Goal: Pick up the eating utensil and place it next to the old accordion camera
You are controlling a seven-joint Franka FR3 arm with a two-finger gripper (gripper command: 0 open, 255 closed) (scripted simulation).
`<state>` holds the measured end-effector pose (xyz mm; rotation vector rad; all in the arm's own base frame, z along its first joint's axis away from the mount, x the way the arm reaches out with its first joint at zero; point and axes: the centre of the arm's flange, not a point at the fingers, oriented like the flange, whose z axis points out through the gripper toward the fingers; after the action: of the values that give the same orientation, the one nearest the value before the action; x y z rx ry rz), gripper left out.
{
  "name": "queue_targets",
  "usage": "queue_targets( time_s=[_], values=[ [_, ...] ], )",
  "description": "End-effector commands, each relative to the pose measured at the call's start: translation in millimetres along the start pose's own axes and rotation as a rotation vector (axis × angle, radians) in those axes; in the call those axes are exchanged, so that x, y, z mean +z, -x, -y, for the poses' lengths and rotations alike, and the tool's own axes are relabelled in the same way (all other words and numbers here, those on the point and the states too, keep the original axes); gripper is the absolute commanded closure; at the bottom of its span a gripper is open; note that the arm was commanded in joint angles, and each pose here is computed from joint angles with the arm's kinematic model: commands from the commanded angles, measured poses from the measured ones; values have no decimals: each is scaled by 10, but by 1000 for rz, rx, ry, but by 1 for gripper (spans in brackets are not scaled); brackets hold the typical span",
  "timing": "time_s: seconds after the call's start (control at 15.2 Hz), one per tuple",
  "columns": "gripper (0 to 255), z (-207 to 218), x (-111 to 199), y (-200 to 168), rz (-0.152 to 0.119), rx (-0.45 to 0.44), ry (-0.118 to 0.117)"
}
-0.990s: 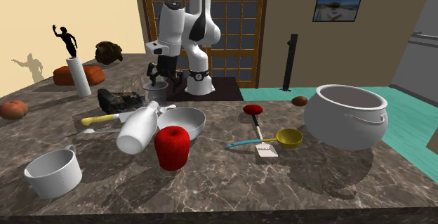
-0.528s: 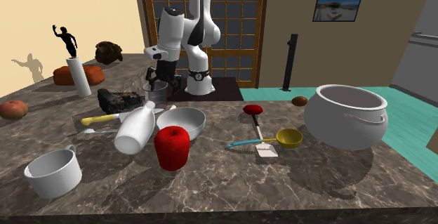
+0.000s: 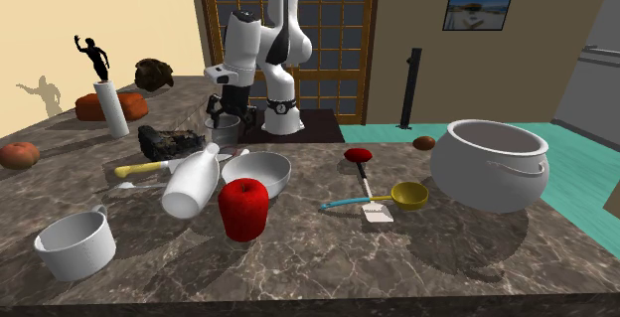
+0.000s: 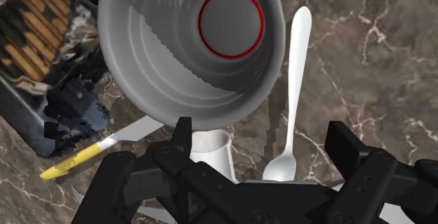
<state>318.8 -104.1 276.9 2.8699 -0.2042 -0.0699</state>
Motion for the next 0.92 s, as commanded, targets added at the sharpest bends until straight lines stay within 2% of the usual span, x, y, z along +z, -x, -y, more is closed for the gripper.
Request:
queue_targets(
  time_s=[0.0,0.4,0.86],
  values=[
    [255,26,82,47,27,-1,-5],
    [255,8,83,47,27,-1,-5],
    [255,-90,-273,58,27,-1,-5]
  ],
)
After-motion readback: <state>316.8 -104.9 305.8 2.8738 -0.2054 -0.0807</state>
